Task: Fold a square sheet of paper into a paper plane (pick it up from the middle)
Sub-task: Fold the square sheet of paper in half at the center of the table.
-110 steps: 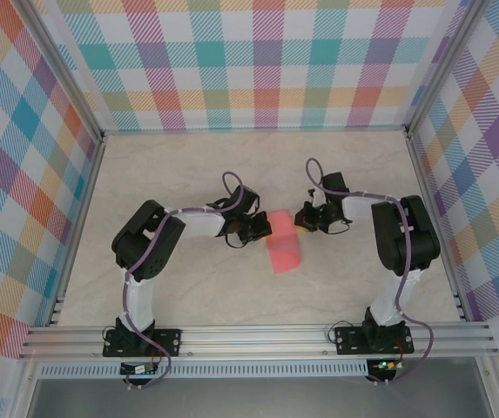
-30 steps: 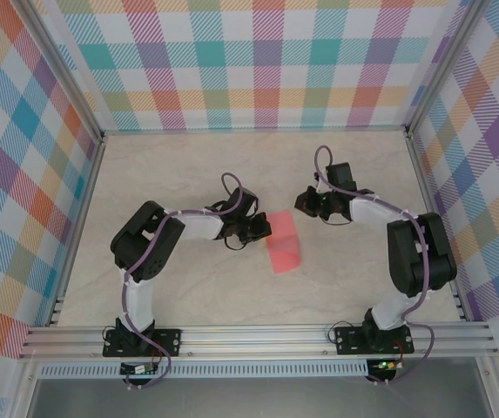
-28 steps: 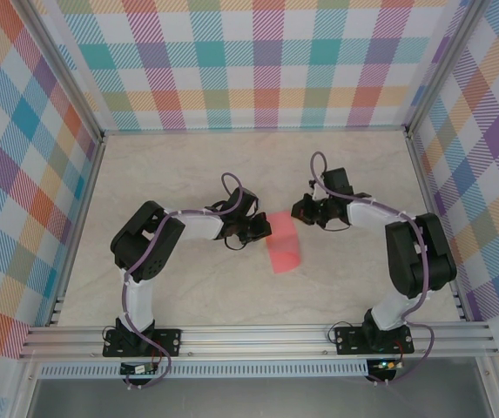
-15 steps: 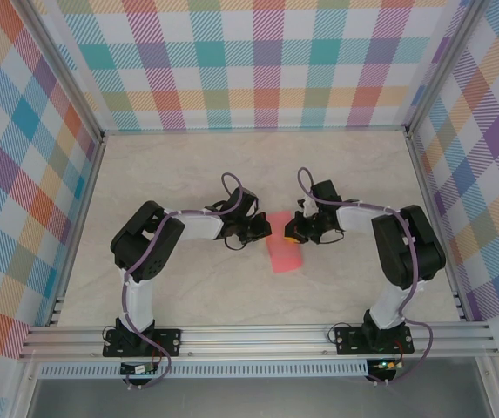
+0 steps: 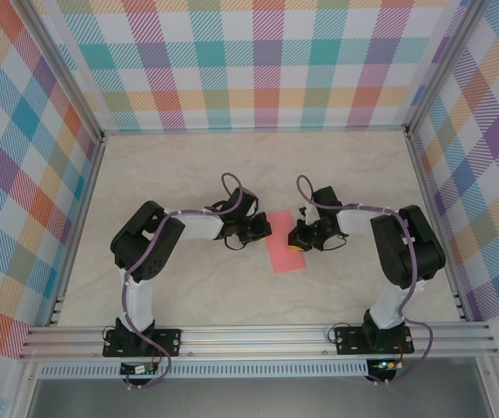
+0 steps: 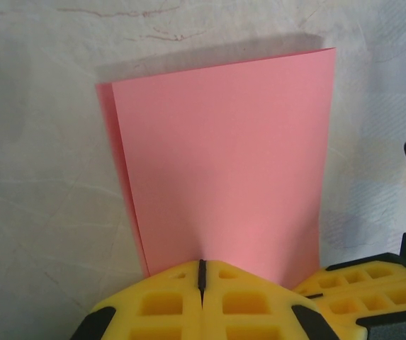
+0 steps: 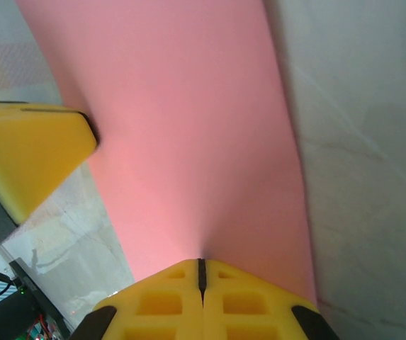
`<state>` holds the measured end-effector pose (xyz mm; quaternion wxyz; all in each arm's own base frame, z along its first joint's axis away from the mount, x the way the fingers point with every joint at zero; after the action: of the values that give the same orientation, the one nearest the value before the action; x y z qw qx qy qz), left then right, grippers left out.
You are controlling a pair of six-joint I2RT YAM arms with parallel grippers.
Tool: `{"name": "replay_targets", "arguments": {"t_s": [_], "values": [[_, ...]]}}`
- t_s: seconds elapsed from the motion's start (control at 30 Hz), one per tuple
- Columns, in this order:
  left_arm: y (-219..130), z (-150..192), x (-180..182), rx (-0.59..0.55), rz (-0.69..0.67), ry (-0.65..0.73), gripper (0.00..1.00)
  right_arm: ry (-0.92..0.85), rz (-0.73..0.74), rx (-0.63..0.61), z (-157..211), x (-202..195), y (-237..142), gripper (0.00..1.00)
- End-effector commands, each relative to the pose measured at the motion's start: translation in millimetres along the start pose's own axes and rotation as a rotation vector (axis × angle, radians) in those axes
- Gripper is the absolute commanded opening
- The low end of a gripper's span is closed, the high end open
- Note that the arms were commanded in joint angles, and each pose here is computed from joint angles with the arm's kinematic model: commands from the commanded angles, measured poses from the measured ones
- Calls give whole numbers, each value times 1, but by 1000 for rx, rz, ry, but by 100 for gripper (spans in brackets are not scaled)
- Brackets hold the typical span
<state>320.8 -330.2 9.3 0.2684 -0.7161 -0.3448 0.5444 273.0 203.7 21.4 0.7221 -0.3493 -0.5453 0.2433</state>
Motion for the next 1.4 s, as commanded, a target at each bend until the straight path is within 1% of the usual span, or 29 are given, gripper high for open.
{"name": "replay_targets", "arguments": {"t_s": [0.0,0.17,0.3,0.4,0.5,0.67,0.73,0.77,0.9,0.97,1.07,1.13,1.23,1.37], "values": [[-8,154,167,442,-630,-162,0,58,129,41,27,-36,-3,0],[-9,154,168,440,-632,-162,0,107,171,24,45,-55,-11,0],[-8,153,168,440,-629,-154,0,156,239,-33,53,-79,-18,0],[-8,154,168,443,-631,-149,0,212,249,-74,56,-92,-22,0],[-9,154,169,443,-631,-146,0,243,263,-116,56,-97,-27,0],[-8,153,168,441,-622,-142,0,269,270,-148,64,-100,-39,0],[-7,151,166,437,-617,-139,0,251,252,-167,62,-91,-46,0],[-7,151,166,436,-613,-136,0,224,220,-178,59,-80,-51,0],[-6,149,164,433,-604,-134,0,100,31,-225,40,-21,-71,0],[-6,149,163,431,-600,-133,0,70,-40,-214,30,2,-70,0],[-7,148,163,428,-605,-132,0,47,-107,-160,12,27,-56,0],[-7,147,162,426,-606,-131,0,43,-114,-142,-3,35,-43,0],[-11,142,160,421,-615,-112,0,41,-103,-127,-17,36,-25,0],[-18,121,147,388,-609,-54,0,29,-108,-79,-16,36,-10,0]]}}
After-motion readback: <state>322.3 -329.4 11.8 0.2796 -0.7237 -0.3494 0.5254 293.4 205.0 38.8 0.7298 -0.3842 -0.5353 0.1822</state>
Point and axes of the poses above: each hand's point on the last joint's axis, 136 mm out from that joint toward the fingers, its own y axis out along the fingers, its own x axis along the line the jaws close on, z = x × y, the point moved 1 cm from there along -y, back along the fingers, and after that the axes turned 12 degrees about y, right-handed, at the moved point
